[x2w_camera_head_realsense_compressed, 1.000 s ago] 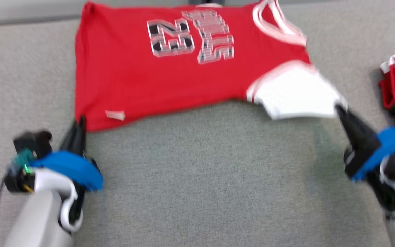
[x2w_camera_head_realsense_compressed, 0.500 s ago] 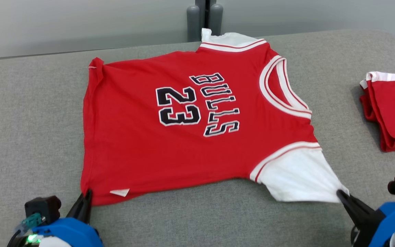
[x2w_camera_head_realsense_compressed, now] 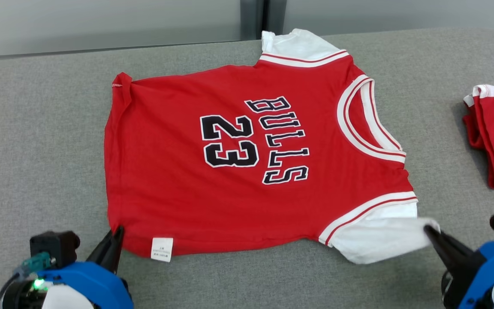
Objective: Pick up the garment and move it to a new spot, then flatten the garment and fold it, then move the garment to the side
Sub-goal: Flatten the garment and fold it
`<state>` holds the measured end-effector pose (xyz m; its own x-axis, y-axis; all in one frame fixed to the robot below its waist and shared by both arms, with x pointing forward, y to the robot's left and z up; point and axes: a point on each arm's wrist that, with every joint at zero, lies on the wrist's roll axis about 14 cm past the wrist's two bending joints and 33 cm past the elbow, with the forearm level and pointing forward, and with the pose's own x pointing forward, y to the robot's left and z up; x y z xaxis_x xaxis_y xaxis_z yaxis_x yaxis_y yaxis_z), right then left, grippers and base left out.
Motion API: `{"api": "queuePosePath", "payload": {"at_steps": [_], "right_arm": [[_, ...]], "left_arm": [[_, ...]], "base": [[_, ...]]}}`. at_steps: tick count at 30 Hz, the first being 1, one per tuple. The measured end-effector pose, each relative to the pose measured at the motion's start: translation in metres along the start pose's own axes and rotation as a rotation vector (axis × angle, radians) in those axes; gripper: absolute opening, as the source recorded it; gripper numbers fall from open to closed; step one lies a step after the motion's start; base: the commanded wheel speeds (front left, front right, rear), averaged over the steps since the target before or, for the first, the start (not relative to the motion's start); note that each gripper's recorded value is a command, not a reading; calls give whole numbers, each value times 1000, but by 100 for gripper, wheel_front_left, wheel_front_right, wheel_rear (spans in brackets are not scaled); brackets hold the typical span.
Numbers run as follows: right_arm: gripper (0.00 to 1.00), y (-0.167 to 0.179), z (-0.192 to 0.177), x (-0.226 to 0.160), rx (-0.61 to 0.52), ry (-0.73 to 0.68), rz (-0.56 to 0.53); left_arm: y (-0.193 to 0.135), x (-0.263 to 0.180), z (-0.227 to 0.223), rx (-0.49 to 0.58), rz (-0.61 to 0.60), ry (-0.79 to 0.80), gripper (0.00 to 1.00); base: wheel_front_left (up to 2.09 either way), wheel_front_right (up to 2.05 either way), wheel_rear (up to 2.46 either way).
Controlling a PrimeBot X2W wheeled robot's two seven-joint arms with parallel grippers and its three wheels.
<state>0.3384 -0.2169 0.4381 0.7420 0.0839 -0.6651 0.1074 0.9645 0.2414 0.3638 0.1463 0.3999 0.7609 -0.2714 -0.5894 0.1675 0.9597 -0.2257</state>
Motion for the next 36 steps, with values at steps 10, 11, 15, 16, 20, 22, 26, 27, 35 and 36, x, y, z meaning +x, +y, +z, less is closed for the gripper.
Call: {"api": "queuePosePath", "payload": {"at_steps": [10, 11, 15, 16, 20, 22, 26, 27, 35, 36], "right_arm": [[0, 29, 78, 23, -105, -169, 64], [0, 31, 84, 27, -111, -176, 71], [0, 40, 100, 45, -127, -185, 103], [0, 42, 104, 49, -133, -189, 111], [0, 48, 120, 66, -153, -219, 129], [0, 50, 125, 75, -163, -226, 135], [0, 54, 131, 90, -174, -246, 147], [0, 55, 132, 93, -177, -252, 150], [100, 71, 153, 105, -176, -376, 206], [100, 75, 159, 104, -167, -410, 217]], "left_arm": [[-13, 16, 41, -92, -75, -59, 0], [-12, 19, 43, -102, -72, -61, 0], [-3, 32, 46, -135, -44, -58, 0], [-1, 36, 46, -141, -36, -55, 0], [9, 48, 42, -160, -1, -45, 0], [14, 54, 39, -168, 17, -39, 0], [21, 62, 35, -179, 42, -33, 0], [22, 63, 34, -183, 45, -31, 0], [23, 70, 41, -208, 47, -79, 100], [23, 70, 43, -215, 46, -91, 100]], "base": [[0, 0, 0], [0, 0, 0], [0, 0, 0], [0, 0, 0], [0, 0, 0], [0, 0, 0], [0, 0, 0], [0, 0, 0], [0, 0, 0], [0, 0, 0]]}}
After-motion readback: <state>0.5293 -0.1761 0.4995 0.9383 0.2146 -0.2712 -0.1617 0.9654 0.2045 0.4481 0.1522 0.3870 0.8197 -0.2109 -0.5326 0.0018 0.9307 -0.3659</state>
